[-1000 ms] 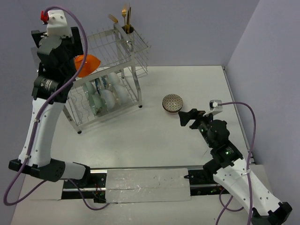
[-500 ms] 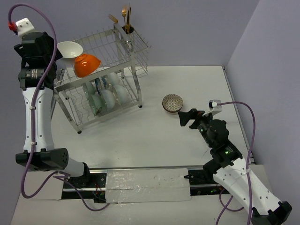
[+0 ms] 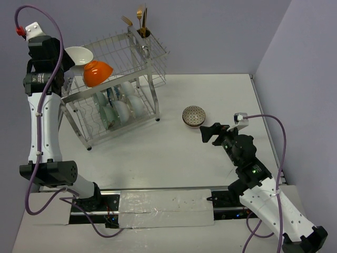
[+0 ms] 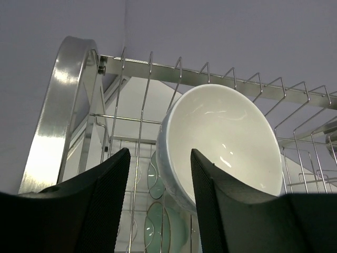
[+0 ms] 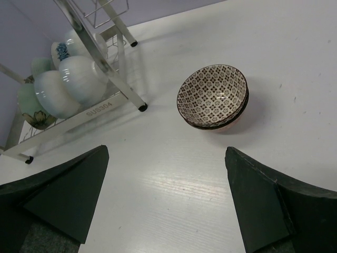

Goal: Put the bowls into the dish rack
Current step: Pick up the bowl from the dish rack, then place the bowl at the center of the board.

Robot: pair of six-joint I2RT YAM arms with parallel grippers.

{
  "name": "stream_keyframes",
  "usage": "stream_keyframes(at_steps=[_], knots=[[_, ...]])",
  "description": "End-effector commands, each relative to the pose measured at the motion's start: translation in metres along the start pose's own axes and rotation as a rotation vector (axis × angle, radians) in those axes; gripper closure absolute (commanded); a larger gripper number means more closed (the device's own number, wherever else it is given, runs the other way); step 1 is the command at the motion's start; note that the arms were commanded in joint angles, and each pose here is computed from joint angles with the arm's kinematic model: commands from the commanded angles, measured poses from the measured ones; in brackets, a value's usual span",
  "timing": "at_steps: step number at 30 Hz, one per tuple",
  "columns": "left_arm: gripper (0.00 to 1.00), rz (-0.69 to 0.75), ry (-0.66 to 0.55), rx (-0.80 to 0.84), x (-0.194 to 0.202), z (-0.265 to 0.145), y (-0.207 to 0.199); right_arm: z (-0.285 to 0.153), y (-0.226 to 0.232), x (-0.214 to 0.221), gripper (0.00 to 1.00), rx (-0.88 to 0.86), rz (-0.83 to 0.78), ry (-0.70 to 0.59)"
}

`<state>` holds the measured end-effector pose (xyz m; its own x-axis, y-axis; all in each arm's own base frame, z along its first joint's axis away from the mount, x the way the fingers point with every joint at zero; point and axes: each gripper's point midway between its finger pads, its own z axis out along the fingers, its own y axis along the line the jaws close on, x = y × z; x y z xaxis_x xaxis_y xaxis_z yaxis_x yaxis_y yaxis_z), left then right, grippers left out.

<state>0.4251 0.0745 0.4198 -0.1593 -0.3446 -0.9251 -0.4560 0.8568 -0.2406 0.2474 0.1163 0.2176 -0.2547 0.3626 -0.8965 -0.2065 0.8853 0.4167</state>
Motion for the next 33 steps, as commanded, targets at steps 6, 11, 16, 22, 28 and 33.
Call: stream_keyframes(at_steps=[6, 11, 16, 22, 28, 33], knots=[[0.60, -0.019, 0.004, 0.017, -0.002, 0.005, -0.006, 0.000, 0.005, -0.009, 0.01, -0.021, 0.010, -0.037], [0.73, -0.006, 0.006, 0.000, -0.002, 0.007, -0.003, 0.000, 0.006, -0.008, 0.02, -0.023, 0.009, -0.034], [0.89, -0.013, -0.036, -0.006, -0.013, 0.002, -0.002, 0.000, 0.005, -0.008, 0.02, -0.022, 0.011, -0.035], [1.00, -0.024, -0.183, 0.000, -0.050, -0.015, 0.001, 0.001, 0.006, -0.008, 0.02, -0.025, 0.010, -0.035], [1.00, 0.044, -0.426, 0.001, -0.102, -0.041, 0.006, 0.001, 0.007, -0.007, 0.02, -0.032, 0.008, -0.031], [1.00, 0.137, -0.591, 0.001, -0.137, -0.063, 0.005, 0.002, 0.007, -0.005, 0.02, -0.032, 0.007, -0.027]])
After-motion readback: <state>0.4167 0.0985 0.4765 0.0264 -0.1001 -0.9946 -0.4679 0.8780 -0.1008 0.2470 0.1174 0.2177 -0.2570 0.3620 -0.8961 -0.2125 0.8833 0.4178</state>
